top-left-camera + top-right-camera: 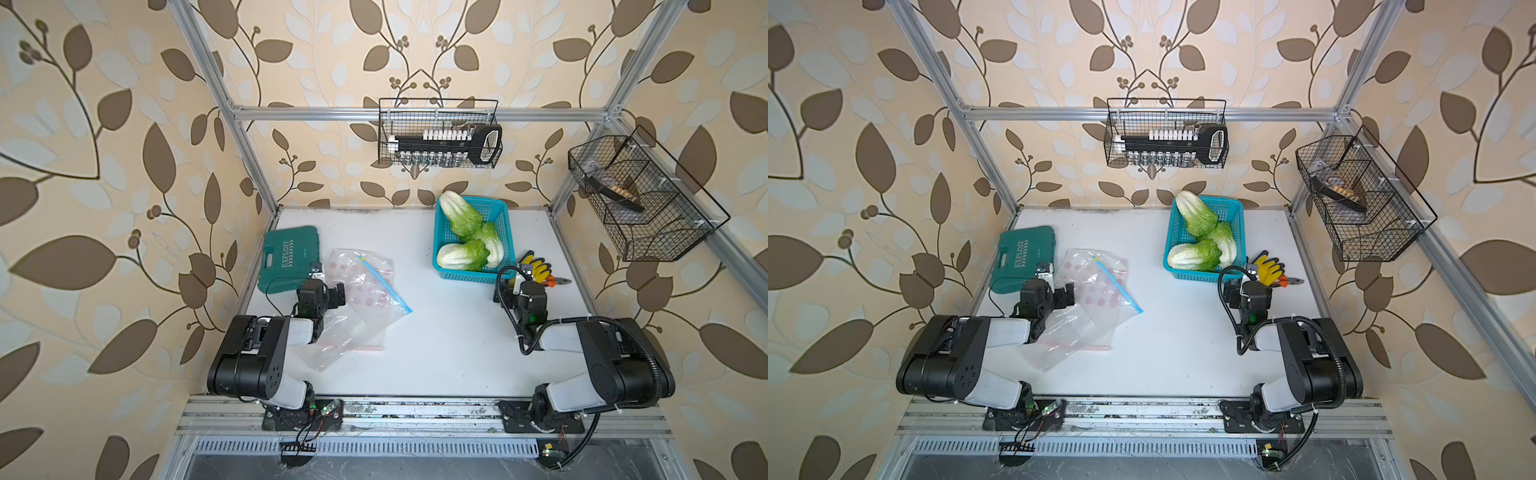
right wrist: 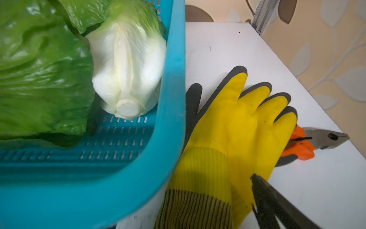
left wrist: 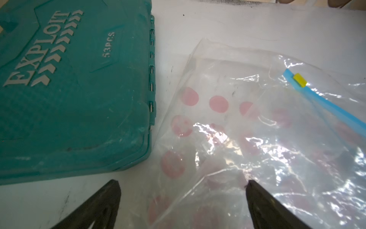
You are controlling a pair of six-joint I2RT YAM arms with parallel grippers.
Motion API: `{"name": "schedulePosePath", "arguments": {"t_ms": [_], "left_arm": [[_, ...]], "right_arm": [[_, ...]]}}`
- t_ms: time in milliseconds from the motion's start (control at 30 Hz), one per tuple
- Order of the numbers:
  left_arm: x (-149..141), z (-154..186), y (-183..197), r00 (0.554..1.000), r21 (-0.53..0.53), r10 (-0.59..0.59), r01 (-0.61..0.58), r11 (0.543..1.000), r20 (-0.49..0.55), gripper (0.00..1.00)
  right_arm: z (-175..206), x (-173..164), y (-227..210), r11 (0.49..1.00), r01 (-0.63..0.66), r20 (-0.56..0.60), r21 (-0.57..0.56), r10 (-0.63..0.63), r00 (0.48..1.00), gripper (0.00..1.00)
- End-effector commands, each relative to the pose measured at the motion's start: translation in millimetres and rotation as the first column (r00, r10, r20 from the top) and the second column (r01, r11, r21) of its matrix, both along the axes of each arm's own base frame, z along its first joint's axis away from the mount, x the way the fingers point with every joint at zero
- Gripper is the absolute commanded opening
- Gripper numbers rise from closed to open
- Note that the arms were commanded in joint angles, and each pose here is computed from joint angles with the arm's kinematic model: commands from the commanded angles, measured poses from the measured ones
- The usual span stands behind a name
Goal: Put the chinese cabbages into a zipper bag and zip it
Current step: Pick up the zipper food storage bag.
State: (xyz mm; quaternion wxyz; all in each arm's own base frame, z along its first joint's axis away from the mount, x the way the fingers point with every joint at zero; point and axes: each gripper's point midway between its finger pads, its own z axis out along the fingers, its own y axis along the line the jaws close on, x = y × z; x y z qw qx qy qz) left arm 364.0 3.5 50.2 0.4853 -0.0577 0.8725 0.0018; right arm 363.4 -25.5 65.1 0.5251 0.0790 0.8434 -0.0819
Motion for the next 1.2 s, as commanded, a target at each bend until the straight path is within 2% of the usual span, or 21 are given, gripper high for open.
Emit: {"name": "schedulePosePath", "arguments": {"t_ms": [0, 533, 633, 700, 767, 833, 900, 1000, 1100, 1167], "left_arm": [[19, 26, 0, 0.995, 0.007, -0.02, 0.019, 1.0, 0.1, 0.99], [20, 26, 0, 0.995, 0.007, -0.021, 0.021, 1.0, 0.099, 0.99], [20, 26, 4, 0.994, -0.049, -0.036, 0.042, 0.998, 0.102, 0.99], [20, 27, 3, 0.994, -0.038, -0.043, 0.047, 0.998, 0.104, 0.99], [18, 35, 2, 0.992, -0.016, -0.04, 0.042, 0.999, 0.118, 0.99], [16, 58, 2, 0.996, 0.025, -0.003, 0.0, 1.0, 0.094, 0.99], [12, 71, 4, 0.995, 0.031, 0.051, -0.054, 0.998, 0.086, 0.99], [-1, 91, 12, 0.976, -0.039, 0.193, -0.191, 0.981, 0.097, 0.99], [-19, 119, 6, 0.953, -0.058, 0.287, -0.282, 0.958, 0.095, 0.99], [-31, 134, 1, 0.946, -0.128, 0.32, -0.312, 0.941, 0.05, 0.99]], "right_arm": [[30, 19, -6, 0.999, 0.027, 0.11, -0.02, -0.025, 0.994, 1.0], [30, 19, -6, 0.999, 0.028, 0.111, -0.018, -0.026, 0.994, 1.0], [29, 19, -5, 1.0, 0.026, 0.11, -0.018, -0.023, 0.994, 1.0], [36, 18, -6, 0.998, 0.045, 0.132, -0.036, -0.04, 0.99, 1.0], [40, 14, 1, 0.998, 0.027, 0.137, -0.055, -0.02, 0.99, 1.0], [49, 8, 10, 0.994, 0.018, 0.188, -0.104, 0.002, 0.982, 1.0], [74, 1, 11, 0.985, 0.075, 0.23, -0.155, -0.038, 0.972, 1.0], [104, -10, 5, 0.989, 0.133, 0.088, -0.058, -0.128, 0.988, 1.0], [121, -40, -3, 0.962, 0.261, -0.076, 0.084, -0.255, 0.964, 1.0], [118, -50, 12, 0.955, 0.227, -0.144, 0.191, -0.202, 0.969, 1.0]]}}
